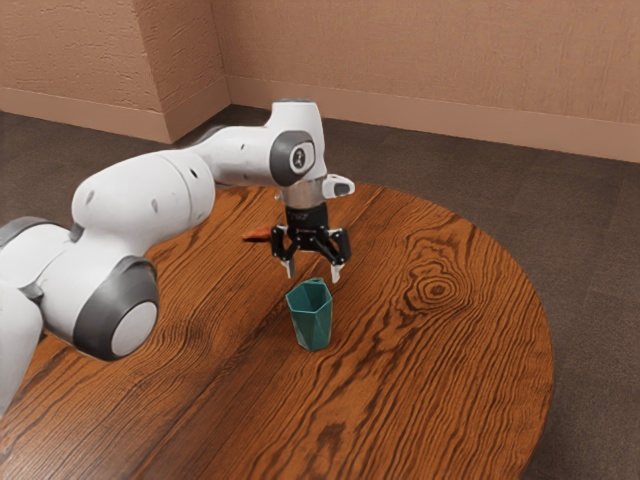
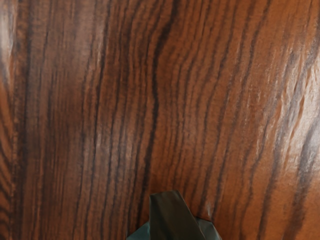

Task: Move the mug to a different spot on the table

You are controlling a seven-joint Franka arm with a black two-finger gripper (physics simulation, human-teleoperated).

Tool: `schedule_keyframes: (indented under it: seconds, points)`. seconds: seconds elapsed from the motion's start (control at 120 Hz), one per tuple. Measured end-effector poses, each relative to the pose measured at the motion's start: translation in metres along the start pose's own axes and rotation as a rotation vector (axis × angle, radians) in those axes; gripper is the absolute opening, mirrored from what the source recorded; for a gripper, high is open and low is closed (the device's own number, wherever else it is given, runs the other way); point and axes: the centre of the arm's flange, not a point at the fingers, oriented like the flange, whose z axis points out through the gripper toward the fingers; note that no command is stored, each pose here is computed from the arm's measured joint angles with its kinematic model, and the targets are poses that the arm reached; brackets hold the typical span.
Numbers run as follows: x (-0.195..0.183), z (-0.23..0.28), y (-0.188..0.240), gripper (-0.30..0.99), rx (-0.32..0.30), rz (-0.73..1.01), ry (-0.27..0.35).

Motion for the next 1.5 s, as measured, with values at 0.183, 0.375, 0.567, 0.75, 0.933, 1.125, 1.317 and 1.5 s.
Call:
schedule_keyframes:
  seconds: [0.183,0.375,0.567,0.75,0.933,1.125,1.317,1.5]
  points:
    - [0.0,0.011,0.0,0.69,0.002,-0.015,-0.015]
    - [-0.002,0.02,-0.001,0.68,0.0,-0.029,-0.024]
    - [-0.005,0.021,0.002,0.61,-0.003,-0.034,-0.015]
    - [-0.007,0.018,0.007,0.52,-0.006,-0.025,0.015]
    - [-0.004,0.023,0.004,0.48,0.015,-0.003,0.06]
    - [-0.002,0.032,-0.001,0.46,0.028,0.009,0.071]
    - [-0.004,0.032,0.007,0.46,0.023,0.012,0.08]
    - [-0.005,0.035,0.006,0.43,0.024,-0.013,0.074]
